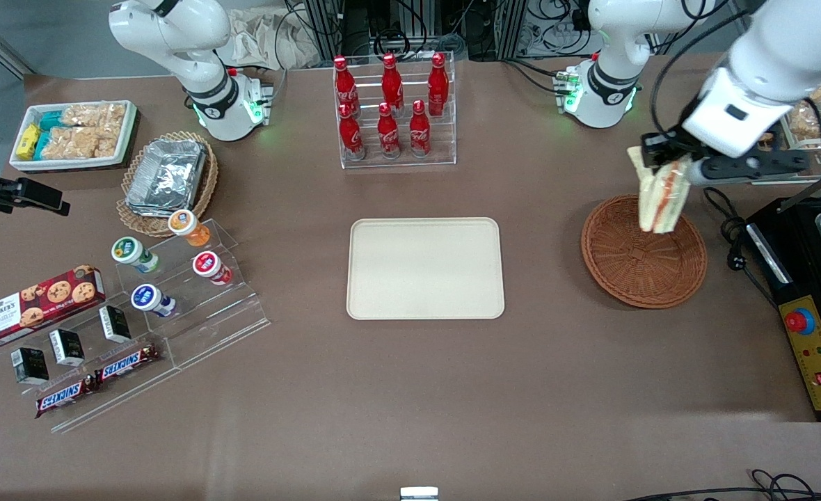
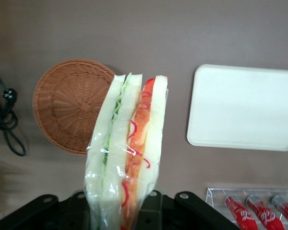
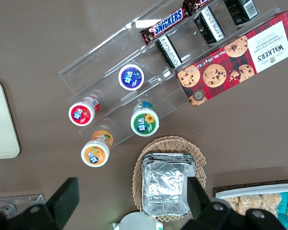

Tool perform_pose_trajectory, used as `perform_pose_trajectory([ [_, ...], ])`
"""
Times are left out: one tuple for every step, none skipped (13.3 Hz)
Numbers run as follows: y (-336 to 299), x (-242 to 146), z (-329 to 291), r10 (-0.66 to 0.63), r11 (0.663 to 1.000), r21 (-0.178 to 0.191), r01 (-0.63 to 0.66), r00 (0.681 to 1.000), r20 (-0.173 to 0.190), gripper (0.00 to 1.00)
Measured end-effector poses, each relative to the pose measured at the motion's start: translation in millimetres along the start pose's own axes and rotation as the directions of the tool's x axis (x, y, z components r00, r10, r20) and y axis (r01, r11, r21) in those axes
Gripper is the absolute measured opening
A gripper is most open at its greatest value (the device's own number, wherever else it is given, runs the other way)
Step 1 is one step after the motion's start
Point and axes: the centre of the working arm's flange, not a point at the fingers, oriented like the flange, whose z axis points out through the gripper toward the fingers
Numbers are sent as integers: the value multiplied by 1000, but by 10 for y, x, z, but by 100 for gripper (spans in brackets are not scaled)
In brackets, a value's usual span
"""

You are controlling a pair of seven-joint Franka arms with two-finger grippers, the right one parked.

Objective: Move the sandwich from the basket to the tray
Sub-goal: 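Carry the held sandwich over to the cream tray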

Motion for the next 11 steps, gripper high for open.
perform_pose_trajectory([
  [159, -40, 31, 9, 1000, 4, -9, 1000, 3, 26],
  [330, -57, 84, 7, 1000, 6, -7, 1000, 3, 26],
  [523, -43, 173, -3, 1000, 2, 3, 1000, -1, 26],
  [715, -2, 294, -16, 1000, 4, 16, 1000, -8, 26],
  [900, 49, 451, -24, 1000, 16, 24, 1000, -13, 26],
  [1083, 105, 625, -30, 999, 25, 30, 999, -18, 26],
  [1249, 154, 791, -40, 999, 27, 41, 999, -21, 26],
  [1390, 193, 961, -48, 998, 35, 49, 999, -20, 26],
  [1506, 219, 1135, -47, 997, 56, 48, 999, -15, 26],
  [1621, 234, 1302, -40, 997, 70, 41, 999, -8, 26],
  [1741, 246, 1460, -35, 997, 71, 35, 999, -3, 26],
])
